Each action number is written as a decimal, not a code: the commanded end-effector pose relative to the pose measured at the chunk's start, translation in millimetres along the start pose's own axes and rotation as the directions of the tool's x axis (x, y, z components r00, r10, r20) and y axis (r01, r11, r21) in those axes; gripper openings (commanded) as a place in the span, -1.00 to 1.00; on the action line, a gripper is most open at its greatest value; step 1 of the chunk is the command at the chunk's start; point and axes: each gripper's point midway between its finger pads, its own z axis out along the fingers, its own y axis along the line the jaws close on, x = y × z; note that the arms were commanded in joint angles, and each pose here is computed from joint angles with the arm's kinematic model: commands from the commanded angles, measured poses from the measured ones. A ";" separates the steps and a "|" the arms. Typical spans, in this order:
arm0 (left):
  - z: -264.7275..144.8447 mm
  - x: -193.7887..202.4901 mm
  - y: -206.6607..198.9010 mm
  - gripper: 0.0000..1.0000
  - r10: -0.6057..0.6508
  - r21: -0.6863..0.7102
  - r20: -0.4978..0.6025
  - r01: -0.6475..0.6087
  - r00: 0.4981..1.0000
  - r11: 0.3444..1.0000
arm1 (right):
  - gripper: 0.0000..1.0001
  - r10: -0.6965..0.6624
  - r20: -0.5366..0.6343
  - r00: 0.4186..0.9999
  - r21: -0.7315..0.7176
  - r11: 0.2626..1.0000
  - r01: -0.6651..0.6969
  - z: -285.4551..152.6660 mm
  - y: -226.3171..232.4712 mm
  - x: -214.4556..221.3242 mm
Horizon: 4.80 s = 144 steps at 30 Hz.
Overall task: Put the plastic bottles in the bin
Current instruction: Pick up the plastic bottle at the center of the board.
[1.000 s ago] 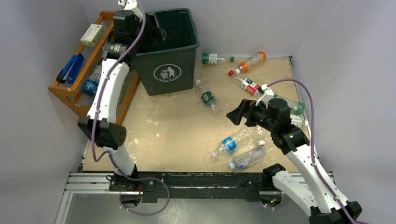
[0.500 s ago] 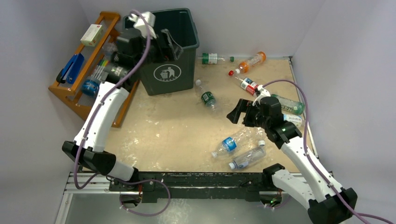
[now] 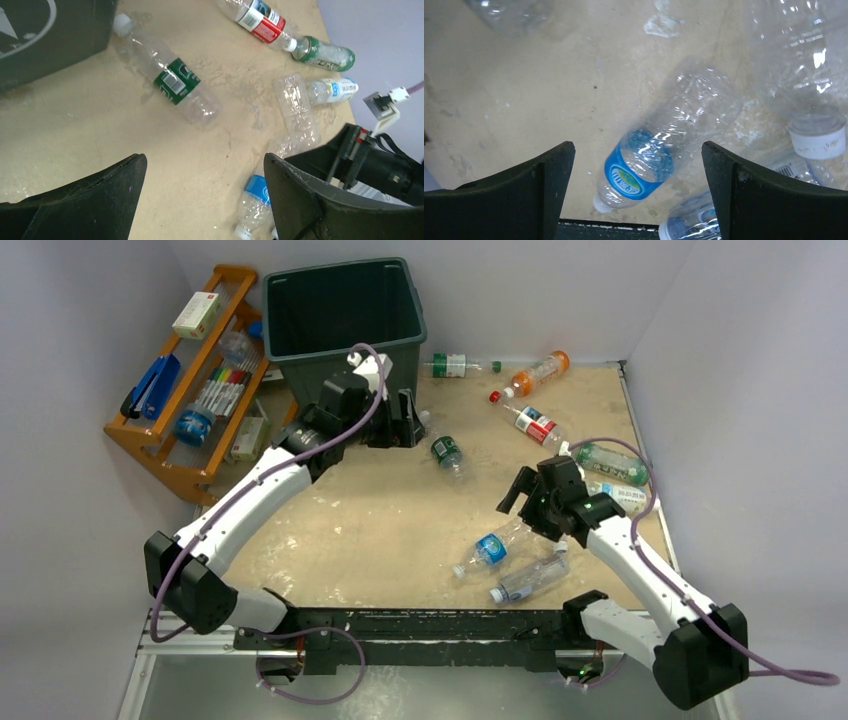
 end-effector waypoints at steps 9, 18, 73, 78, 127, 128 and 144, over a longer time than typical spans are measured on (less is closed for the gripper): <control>-16.1 9.3 -22.4 0.73 0.001 0.062 0.077 -0.006 0.997 0.998 | 1.00 0.150 -0.052 0.987 0.197 0.971 -0.137 26.8 -34.2 22.1; -8.0 44.4 -19.2 0.73 -0.004 0.025 0.013 0.004 1.000 1.000 | 1.00 0.130 -0.109 0.986 0.219 0.970 -0.104 57.7 -42.4 38.2; -70.8 143.5 -74.6 0.80 0.029 0.384 -0.182 0.044 0.983 0.922 | 0.09 -0.272 0.181 0.945 -0.511 0.795 0.327 -66.5 137.3 -40.4; -69.8 133.6 -89.0 0.81 0.005 0.428 -0.143 0.057 0.990 0.902 | 0.09 -0.293 0.166 0.942 -0.599 0.728 0.332 -81.3 149.4 -30.1; -74.3 121.9 -163.5 0.15 0.052 0.271 0.120 -0.084 0.991 0.959 | 0.57 -0.255 0.041 0.966 -0.828 0.533 0.176 -141.2 173.2 1.7; -75.9 120.9 -164.0 0.15 0.055 0.273 0.118 -0.085 0.992 0.958 | 0.64 -0.248 0.047 0.968 -0.823 0.539 0.178 -143.0 172.7 0.1; -97.3 69.7 -165.9 0.18 0.136 0.176 0.170 -0.166 0.976 0.970 | 1.00 -0.146 0.160 0.976 -0.756 0.618 0.217 -195.9 139.9 -11.0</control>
